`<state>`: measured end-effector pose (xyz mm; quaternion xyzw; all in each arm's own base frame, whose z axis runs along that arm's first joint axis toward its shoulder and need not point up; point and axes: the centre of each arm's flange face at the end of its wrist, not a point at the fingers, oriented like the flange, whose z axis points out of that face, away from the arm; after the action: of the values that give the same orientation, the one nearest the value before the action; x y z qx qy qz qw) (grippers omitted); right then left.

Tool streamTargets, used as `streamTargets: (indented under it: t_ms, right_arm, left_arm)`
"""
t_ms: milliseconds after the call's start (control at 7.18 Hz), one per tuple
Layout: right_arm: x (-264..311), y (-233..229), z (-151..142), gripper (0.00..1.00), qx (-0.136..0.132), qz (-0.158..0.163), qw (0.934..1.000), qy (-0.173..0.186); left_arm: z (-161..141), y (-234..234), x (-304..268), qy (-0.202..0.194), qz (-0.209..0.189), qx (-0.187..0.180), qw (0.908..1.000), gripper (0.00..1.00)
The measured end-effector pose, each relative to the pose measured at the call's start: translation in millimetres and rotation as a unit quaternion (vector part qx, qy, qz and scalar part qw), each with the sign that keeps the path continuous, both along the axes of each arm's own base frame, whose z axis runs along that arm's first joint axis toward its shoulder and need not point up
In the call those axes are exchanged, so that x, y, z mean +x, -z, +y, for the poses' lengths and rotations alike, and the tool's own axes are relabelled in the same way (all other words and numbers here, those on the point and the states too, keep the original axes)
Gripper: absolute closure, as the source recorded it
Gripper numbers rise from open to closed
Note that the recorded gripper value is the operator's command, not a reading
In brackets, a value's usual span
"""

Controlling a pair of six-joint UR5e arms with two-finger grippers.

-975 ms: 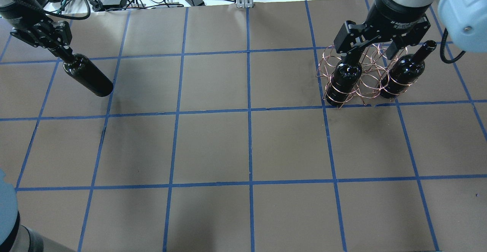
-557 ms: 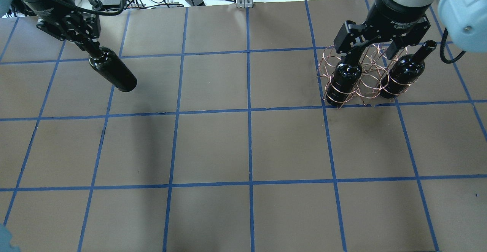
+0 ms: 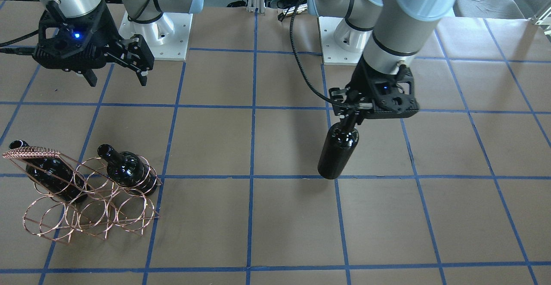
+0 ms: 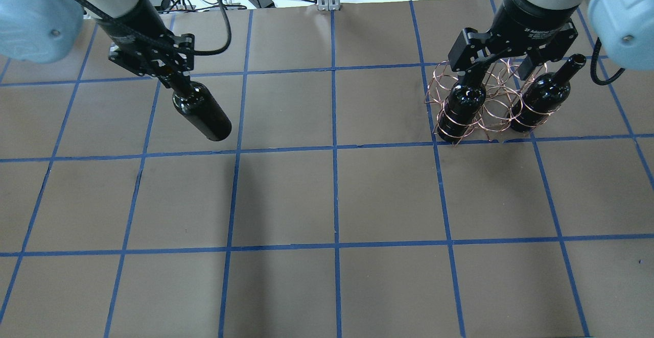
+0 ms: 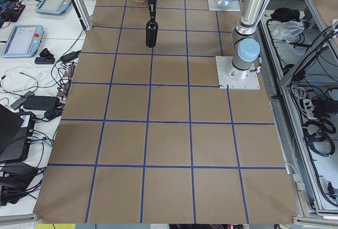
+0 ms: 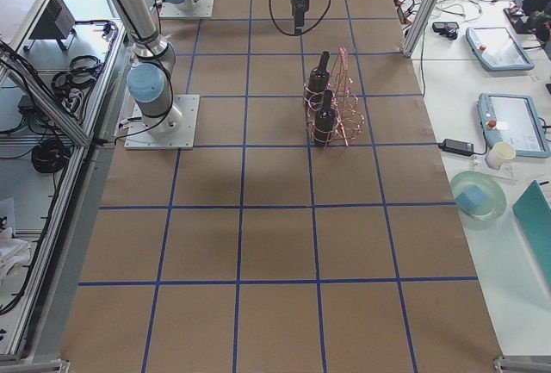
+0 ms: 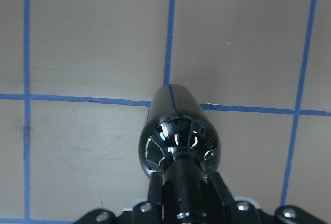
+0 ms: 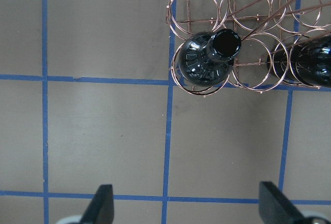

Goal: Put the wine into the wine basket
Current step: 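Carry the upright bottle with the left gripper toward the table center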

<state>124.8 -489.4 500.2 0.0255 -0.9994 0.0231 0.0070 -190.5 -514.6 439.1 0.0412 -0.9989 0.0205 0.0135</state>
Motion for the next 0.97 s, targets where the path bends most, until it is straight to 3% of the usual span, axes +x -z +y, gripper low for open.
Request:
streamTargets:
  t_ms: [418,975]
  right_arm:
    - [0,0,0,0.00,0.000,0.000,1.0000,0.000]
    - [0,0,0,0.00,0.000,0.000,1.0000,0.000]
  left_arm:
    - [62,21,-85,0.020,0.002,0.008,0.9998,1.00]
    - [121,49,-138,0.049,-0.007,0.036,0.9981,1.00]
